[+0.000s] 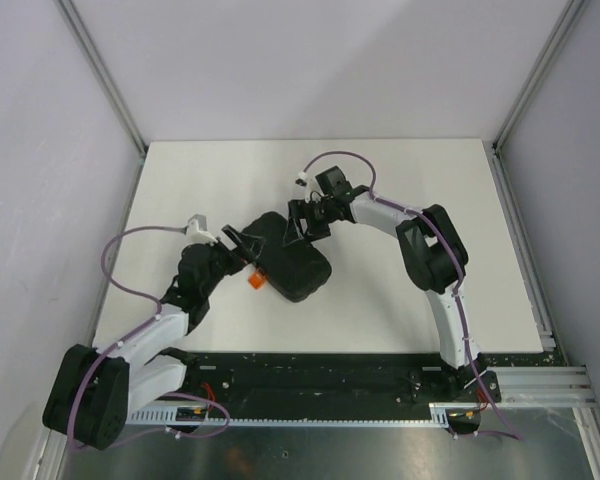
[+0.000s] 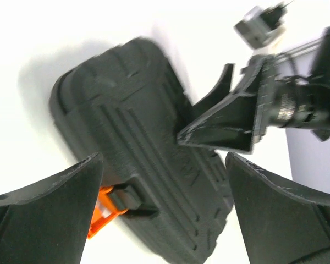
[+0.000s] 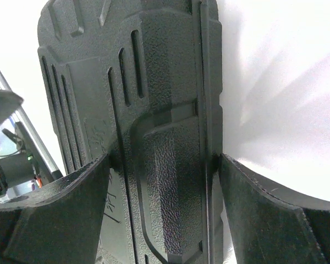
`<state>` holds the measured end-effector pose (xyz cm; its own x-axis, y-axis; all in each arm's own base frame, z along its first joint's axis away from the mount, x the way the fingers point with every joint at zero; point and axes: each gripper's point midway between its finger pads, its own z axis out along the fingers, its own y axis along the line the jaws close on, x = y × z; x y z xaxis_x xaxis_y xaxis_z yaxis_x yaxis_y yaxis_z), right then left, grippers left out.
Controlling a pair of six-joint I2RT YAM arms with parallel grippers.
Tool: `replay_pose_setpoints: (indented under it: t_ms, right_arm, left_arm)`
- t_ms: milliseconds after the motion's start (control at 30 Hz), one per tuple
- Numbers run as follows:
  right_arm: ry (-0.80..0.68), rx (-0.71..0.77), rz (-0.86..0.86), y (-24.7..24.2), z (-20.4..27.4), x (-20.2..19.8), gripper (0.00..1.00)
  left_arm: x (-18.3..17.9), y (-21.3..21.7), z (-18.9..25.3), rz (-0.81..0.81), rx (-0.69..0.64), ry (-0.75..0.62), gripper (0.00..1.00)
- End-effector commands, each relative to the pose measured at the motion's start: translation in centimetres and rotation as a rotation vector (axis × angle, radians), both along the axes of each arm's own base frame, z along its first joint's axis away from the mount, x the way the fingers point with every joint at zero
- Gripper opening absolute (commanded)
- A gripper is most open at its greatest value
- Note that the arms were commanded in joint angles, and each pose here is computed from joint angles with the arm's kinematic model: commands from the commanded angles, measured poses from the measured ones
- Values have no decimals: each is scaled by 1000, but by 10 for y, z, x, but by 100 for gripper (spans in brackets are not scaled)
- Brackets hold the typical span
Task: Pack the tool kit
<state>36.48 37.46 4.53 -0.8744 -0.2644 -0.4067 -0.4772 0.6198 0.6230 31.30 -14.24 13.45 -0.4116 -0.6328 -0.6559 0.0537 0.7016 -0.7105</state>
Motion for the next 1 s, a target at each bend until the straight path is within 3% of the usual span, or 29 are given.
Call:
replay_pose_setpoints:
  t_ms: [0,233,433,667,800,967]
  right_arm:
    - [354,-305,46,-61,-91,-90,78]
    - [359,-269,51,-55,-87,-89,77]
    - [373,-254,48,-55,-86,-90,77]
    - [395,-246,34,-55,-90,-91,77]
    - [396,-249,21,-57,-92,-88,76]
    - [388,-264,-8,-64,-93,-81,76]
  left_arm:
    - [-20,5,-45,-1,-8,174,98]
    - [-43,8,-65,-1,-83,239,99]
    - [-71,14,-80,20,-172,212,99]
    - [-81,22,-95,47,-187,173,100]
    - [-82,16,-106,18,-165,253,95]
    - [-78,27,-122,107,-114,359,95]
